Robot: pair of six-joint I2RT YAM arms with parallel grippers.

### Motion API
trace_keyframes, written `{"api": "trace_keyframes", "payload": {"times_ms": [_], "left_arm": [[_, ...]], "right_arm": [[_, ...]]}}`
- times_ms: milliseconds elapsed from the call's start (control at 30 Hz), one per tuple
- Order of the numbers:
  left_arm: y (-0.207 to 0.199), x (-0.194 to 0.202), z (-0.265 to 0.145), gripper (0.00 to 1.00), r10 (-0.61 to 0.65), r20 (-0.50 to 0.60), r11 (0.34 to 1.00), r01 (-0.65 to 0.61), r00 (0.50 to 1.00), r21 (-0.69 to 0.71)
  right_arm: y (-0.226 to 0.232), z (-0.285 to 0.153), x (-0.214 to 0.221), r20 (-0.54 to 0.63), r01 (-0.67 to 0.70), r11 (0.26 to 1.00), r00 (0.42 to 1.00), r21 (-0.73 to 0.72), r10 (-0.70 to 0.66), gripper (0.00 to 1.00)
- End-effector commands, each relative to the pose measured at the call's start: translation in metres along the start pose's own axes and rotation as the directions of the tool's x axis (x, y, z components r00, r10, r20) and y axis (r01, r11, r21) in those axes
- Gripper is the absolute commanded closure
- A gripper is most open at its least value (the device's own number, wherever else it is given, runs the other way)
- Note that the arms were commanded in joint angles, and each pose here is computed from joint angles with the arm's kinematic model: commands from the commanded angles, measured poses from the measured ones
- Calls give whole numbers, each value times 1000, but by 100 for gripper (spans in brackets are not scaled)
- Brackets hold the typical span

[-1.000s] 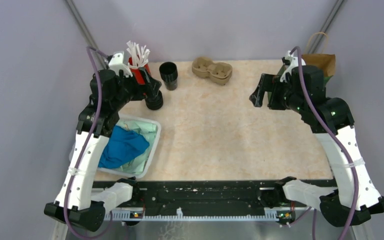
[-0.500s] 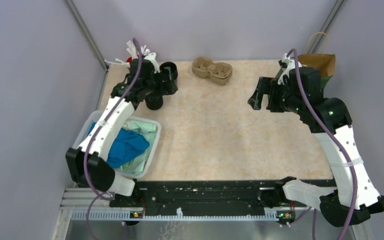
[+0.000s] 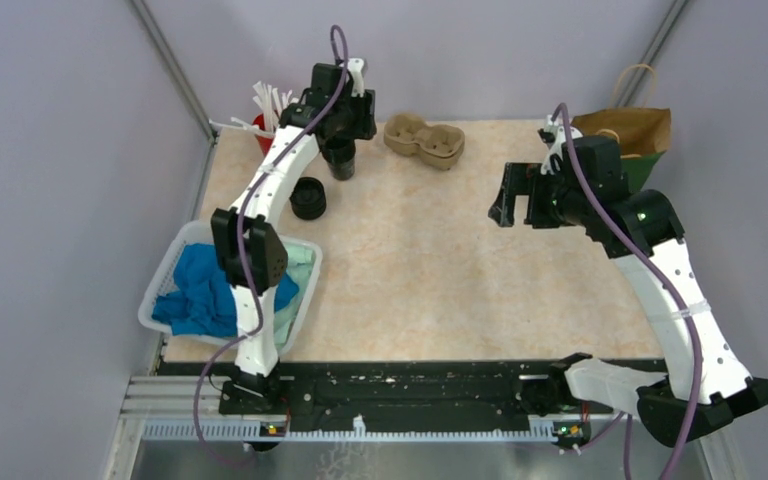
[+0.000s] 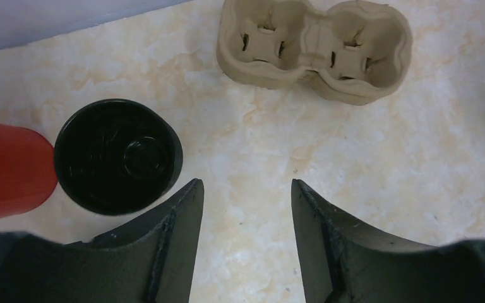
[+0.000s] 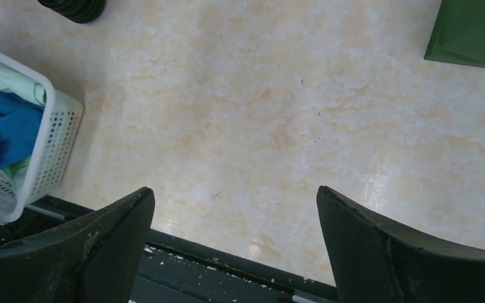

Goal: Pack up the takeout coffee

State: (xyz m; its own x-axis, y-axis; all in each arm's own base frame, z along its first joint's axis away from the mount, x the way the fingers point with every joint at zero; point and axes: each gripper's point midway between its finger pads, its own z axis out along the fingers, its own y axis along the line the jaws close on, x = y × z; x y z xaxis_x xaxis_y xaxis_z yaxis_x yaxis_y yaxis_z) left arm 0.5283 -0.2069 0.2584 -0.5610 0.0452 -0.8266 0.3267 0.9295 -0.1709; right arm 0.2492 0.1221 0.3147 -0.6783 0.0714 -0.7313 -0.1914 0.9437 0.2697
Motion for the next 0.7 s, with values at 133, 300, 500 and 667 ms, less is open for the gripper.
{"api": "trace_keyframes", "payload": {"times_ms": [133,300,500,667], "left_arm": [[16,-8,38,41,37,9,998,-37,999,-41],[24,-9,49,37,-3,23,999,4,1000,-32],[36,-11,55,34,-52,37,998,53,998,-22],[50,-11,60,38,-147,38,989,147,988,16]], "right_arm": [[-3,9,-19,16,96,995,995,14,-96,1],[-7,14,-17,-2,122,992,992,33,-122,1],[-8,19,-16,-15,130,991,992,36,-129,1],[-9,20,-15,-19,135,990,991,37,-135,1]]}}
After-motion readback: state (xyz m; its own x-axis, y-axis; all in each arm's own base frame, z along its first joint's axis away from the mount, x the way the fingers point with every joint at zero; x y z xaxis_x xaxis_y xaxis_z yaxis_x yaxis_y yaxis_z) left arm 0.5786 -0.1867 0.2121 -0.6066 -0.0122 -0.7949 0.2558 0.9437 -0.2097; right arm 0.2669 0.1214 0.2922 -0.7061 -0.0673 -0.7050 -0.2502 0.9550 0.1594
